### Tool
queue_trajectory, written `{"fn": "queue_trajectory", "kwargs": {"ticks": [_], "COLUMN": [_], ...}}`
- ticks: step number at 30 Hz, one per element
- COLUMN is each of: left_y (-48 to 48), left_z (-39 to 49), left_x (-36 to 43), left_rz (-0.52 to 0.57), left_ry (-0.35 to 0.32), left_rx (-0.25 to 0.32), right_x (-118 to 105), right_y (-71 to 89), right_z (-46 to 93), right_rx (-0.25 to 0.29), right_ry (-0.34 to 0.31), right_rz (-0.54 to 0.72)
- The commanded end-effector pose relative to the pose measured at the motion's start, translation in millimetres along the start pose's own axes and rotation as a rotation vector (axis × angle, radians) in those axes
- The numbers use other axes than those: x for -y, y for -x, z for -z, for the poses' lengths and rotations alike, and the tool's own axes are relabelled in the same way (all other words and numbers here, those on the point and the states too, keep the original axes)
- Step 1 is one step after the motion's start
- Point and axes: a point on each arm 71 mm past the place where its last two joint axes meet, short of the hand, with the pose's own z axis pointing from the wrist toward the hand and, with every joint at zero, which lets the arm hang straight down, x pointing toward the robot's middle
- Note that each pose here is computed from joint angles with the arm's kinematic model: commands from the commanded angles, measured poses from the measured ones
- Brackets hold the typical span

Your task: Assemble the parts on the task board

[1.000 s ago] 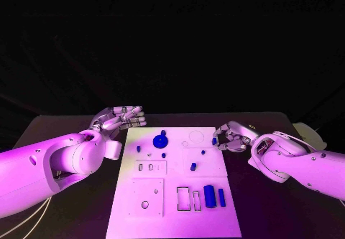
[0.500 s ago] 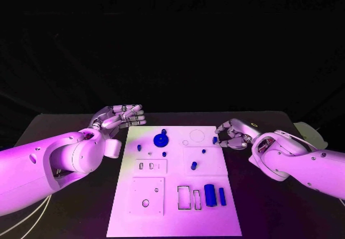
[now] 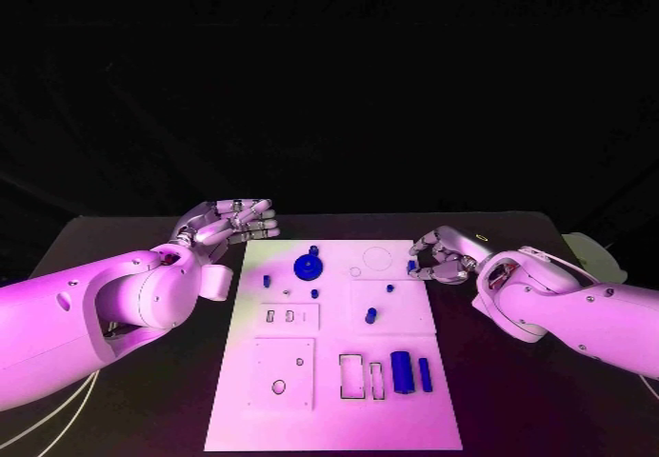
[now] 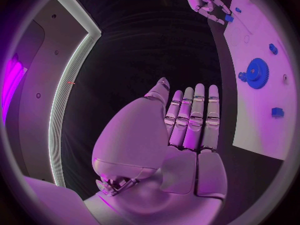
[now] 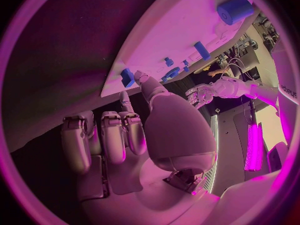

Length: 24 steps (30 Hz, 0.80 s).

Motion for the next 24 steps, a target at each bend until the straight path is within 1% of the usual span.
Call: {"fn": "queue_trajectory", "kwargs": {"ticks": [1,12,24], "left_y": [-2.4,-2.0,-1.3], "left_z": [0.1,0.4,0.7], "left_x": [0.6,0.7,0.8], "left_rz": [0.009,0.008,0.008], "left_ry": [-0.004,-0.004,-0.003], "left_rx": [-0.02,-0.019,-0.017], "right_x": [0.1,0.0,1.9], "right_y": [-3.5,-5.8,-6.0], "right_z": [-1.3,-3.7,-5.1], "right_rx": [-0.038,-0.056,-0.056], "right_ry": [-0.008,-0.014,-0.023], "right_rz": [0.012,0.014,0.01]}}
